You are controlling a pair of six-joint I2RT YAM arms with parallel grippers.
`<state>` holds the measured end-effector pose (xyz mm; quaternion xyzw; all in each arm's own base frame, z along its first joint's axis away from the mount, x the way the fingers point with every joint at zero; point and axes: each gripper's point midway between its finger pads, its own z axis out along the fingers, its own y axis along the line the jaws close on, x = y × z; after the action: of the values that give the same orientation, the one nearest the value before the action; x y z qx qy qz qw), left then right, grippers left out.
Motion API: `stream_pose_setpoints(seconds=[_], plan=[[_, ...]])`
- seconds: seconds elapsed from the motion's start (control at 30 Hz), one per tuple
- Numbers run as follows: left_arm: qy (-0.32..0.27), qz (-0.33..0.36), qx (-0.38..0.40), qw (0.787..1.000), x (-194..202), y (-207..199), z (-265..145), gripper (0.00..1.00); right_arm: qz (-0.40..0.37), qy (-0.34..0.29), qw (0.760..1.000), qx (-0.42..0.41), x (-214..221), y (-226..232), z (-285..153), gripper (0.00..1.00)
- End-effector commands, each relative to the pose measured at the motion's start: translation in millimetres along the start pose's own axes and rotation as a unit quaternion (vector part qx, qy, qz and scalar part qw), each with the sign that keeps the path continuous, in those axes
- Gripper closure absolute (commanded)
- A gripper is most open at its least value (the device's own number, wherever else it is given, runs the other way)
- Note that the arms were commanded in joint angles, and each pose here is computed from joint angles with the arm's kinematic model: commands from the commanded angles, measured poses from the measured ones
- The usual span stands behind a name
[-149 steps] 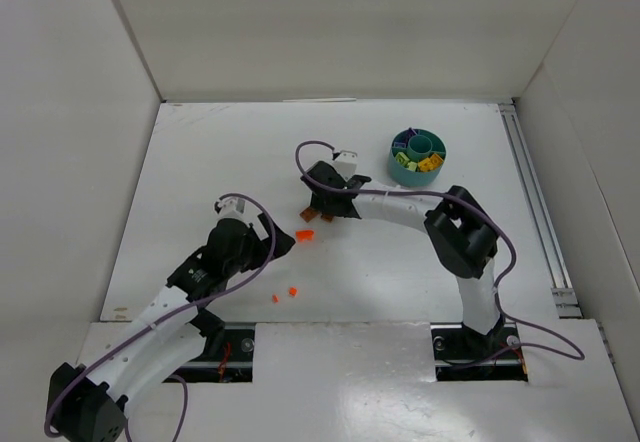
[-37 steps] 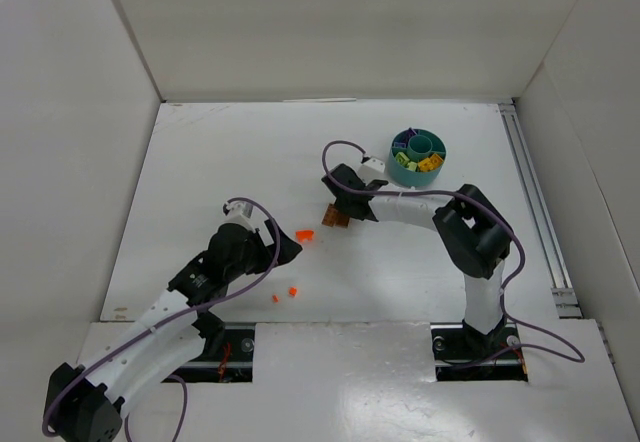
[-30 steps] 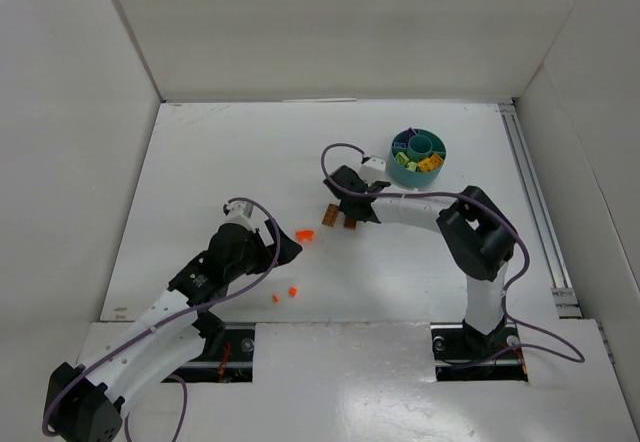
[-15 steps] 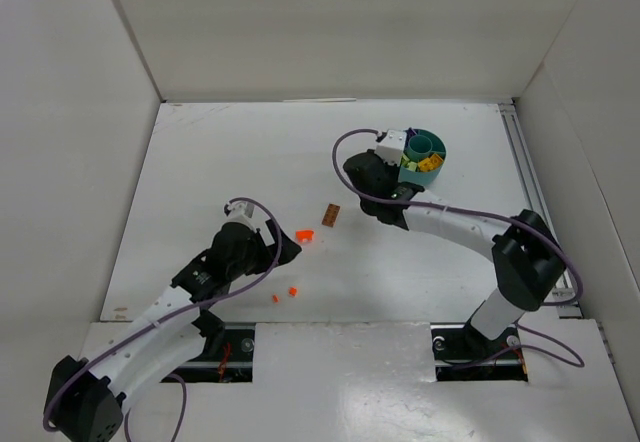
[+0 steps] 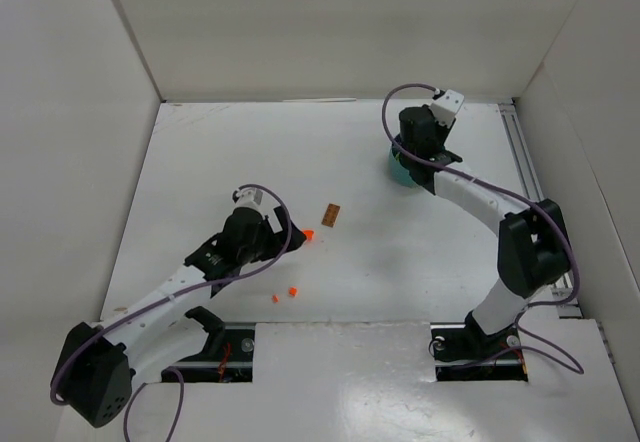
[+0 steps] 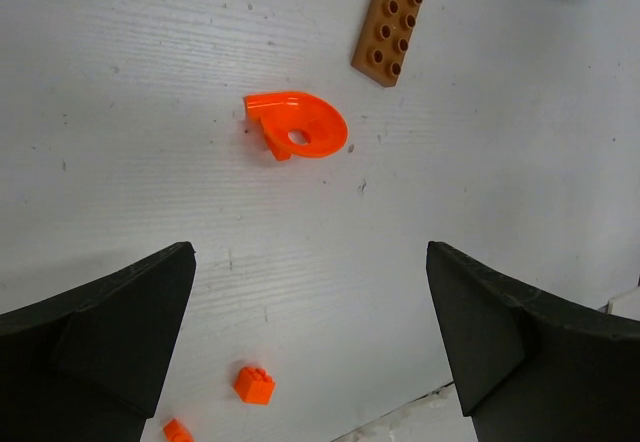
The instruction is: Sort the legos into containers by color
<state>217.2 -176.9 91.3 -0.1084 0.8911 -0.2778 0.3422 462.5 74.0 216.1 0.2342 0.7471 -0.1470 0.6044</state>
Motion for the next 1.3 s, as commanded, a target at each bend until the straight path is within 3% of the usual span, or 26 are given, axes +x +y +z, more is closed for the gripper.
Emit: stream_pose_setpoints(seconds=[0.0, 0.4, 1.03, 1.27], plan=[[-0.034, 0.016, 0.034, 0.999, -25.6, -26.9, 3.4, 0.00, 0.045, -0.047, 0.998, -0.019, -42.7, 17.2, 19.1, 0.70], [-0.047, 0.039, 0.048, 0.997, -40.1, -39.0, 8.6, 0.00, 0.072, -0.074, 0.995, -0.001, -32.1, 31.6, 61.1, 0.68], [-0.037, 0.049, 0.037, 0.997, -38.6, -36.7, 15.9, 0.00, 0.059, -0.063, 0.996, 0.031, 4.3, 6.0, 58.8, 0.64], [-0.031, 0.049, 0.038, 0.998, -37.8, -38.8, 20.0, 0.00, 0.056, -0.058, 0.997, 0.017, 5.9, 3.5, 52.8, 0.36]])
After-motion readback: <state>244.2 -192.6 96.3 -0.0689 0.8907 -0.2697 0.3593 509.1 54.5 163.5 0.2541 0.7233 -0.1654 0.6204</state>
